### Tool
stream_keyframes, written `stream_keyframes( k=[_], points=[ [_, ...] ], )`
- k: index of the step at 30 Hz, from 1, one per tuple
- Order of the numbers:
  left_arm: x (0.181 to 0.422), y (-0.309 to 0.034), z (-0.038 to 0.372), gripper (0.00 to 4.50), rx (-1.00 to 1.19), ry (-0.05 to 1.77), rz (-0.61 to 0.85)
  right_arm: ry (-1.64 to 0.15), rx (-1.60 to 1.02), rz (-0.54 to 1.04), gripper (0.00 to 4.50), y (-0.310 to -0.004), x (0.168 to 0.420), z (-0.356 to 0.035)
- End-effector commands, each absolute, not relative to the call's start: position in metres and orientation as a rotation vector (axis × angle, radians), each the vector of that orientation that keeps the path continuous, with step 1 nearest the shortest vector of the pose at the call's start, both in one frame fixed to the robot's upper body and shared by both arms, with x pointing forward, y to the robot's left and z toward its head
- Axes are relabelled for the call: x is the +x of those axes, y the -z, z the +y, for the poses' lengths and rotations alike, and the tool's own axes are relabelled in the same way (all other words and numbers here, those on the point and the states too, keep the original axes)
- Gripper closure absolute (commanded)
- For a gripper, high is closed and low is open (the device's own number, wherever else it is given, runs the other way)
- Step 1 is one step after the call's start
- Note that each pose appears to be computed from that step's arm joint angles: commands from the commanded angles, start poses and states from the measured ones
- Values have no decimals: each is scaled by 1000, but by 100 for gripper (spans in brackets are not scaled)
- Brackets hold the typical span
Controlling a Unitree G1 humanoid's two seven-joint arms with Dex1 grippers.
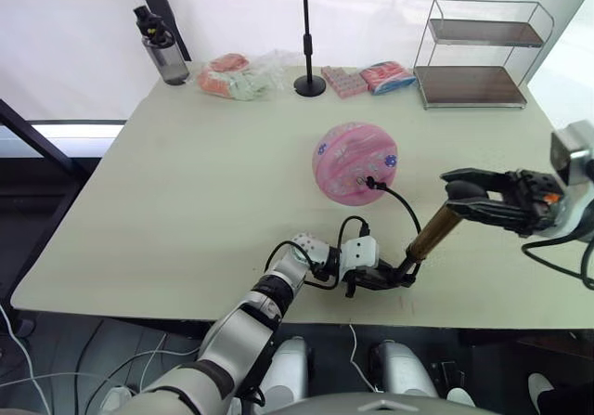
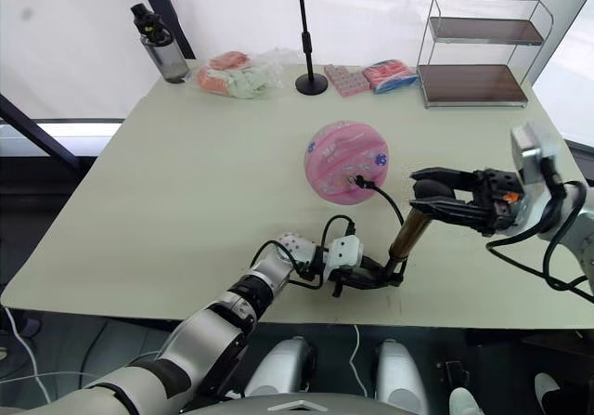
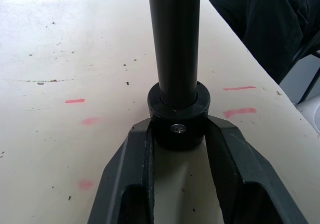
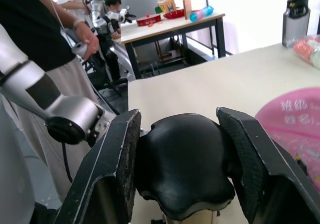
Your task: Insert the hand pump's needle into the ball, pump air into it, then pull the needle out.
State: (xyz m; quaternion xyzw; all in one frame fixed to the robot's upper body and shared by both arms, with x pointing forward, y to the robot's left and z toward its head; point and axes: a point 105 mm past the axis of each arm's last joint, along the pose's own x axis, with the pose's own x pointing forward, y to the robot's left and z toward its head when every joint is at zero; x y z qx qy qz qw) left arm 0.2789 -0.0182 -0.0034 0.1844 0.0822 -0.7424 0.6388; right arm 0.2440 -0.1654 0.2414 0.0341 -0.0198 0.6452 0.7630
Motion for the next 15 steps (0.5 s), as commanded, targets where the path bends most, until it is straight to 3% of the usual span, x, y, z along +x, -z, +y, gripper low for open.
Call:
stream_keyframes(
  k=[1,10,15],
  points=[
    [260,33,-9,334,432,1735,339,-1361,-28,-219,258,-292,237,-175],
    [259,34,-9,334,436,1742,341,-1379,-43,-246,258,-328,227,-180],
    [263,32,-11,334,435,1728,337,-1365,-40,-199,258,-319,234,-182]
  ],
)
